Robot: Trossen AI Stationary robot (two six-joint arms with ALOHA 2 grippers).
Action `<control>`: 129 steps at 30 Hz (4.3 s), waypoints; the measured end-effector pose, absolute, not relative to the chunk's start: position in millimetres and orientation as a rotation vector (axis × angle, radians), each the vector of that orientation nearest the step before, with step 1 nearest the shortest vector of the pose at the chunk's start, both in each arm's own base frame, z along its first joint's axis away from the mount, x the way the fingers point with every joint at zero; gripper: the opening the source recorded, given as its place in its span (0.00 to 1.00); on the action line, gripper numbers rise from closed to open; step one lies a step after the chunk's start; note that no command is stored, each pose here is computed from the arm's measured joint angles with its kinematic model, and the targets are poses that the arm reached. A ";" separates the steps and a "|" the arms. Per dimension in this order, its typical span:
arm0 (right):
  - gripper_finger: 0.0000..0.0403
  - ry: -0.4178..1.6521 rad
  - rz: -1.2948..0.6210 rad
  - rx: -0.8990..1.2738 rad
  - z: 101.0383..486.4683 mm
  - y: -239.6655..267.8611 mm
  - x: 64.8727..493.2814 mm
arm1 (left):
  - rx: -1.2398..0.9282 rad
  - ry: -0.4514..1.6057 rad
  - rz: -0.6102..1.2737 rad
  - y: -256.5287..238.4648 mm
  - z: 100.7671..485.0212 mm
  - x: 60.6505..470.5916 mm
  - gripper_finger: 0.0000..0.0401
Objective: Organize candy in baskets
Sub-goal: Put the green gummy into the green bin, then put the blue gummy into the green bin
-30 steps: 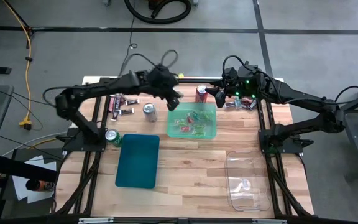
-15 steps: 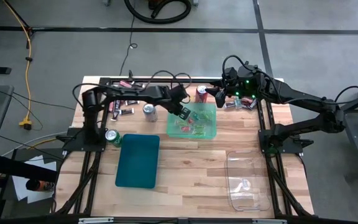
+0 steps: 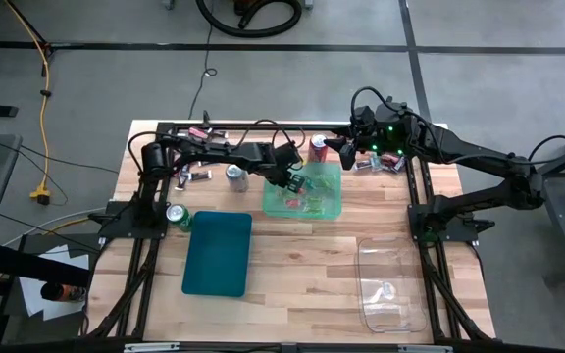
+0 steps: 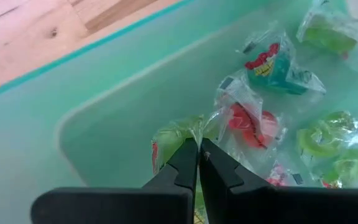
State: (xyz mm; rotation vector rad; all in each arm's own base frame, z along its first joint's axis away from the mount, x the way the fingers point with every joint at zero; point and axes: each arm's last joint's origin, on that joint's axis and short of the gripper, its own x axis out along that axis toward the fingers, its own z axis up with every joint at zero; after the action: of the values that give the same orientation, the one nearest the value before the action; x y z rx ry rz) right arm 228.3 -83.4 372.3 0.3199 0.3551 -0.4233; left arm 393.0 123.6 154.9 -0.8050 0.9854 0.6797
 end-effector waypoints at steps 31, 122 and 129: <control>0.54 0.338 -0.418 0.299 374.2 -83.6 229.0 | -0.610 0.680 0.533 146.6 281.7 345.2 0.40; 0.06 0.981 -1.258 0.809 183.8 -183.6 157.0 | -0.450 -0.090 0.220 77.5 326.2 208.8 0.40; 0.03 0.610 -1.070 0.659 253.2 -158.2 154.0 | -0.447 -0.096 0.247 78.3 326.3 208.6 0.40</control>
State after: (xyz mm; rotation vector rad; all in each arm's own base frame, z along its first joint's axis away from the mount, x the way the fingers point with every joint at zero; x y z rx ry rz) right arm 154.0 -158.2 253.2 0.6589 0.6100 -1.0701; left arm 208.6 78.3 326.3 -0.4469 -0.0960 0.2474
